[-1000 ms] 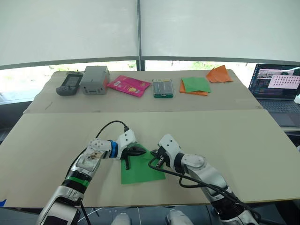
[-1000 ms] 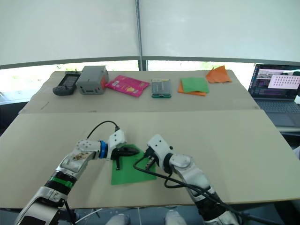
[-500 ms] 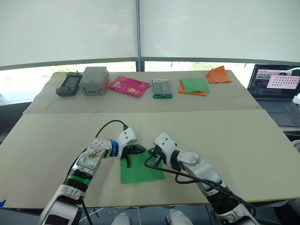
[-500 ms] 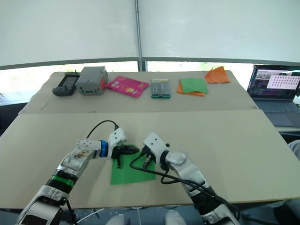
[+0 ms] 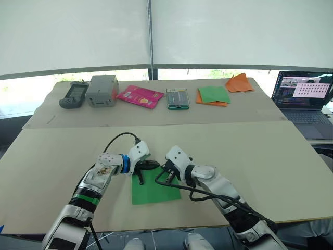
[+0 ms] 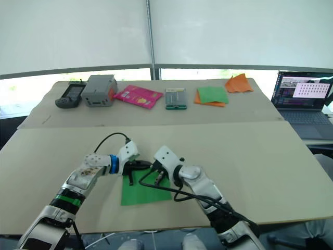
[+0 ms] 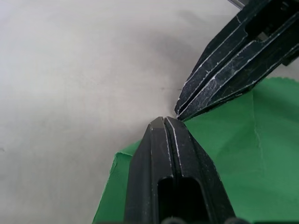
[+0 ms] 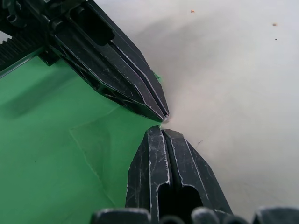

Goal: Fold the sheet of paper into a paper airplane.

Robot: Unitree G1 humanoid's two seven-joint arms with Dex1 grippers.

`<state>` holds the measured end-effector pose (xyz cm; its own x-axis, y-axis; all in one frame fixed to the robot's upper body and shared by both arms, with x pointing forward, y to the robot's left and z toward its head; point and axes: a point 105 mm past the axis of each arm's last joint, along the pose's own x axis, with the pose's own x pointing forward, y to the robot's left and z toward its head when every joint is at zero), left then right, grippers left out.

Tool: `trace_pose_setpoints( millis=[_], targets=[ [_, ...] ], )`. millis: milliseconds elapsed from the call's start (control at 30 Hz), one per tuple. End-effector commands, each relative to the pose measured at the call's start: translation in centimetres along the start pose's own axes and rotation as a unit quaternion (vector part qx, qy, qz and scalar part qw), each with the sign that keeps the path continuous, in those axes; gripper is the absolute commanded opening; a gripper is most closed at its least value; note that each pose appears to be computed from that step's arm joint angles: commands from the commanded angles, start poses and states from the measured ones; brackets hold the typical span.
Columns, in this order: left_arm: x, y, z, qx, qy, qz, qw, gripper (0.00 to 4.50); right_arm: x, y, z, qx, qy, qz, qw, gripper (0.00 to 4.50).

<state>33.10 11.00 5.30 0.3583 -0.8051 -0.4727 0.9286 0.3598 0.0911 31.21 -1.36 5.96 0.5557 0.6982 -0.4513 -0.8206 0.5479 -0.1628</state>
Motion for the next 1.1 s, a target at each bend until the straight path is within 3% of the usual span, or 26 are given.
trace_pose_setpoints(
  millis=[33,267,1100],
  targets=[
    [-0.4,-0.4,-3.8,-0.023,0.071,0.003,0.997,0.00,0.2,0.7,-2.0,0.016,0.044,0.012,0.999,0.02],
    [-0.2,-0.6,-3.8,-0.026,0.071,0.002,0.997,0.00,-0.6,1.2,-4.7,0.027,0.092,0.015,0.995,0.02],
    [-0.1,-1.0,-4.1,-0.024,0.080,-0.007,0.997,0.00,-5.0,2.1,-9.2,0.074,0.142,-0.007,0.987,0.02]
  ],
)
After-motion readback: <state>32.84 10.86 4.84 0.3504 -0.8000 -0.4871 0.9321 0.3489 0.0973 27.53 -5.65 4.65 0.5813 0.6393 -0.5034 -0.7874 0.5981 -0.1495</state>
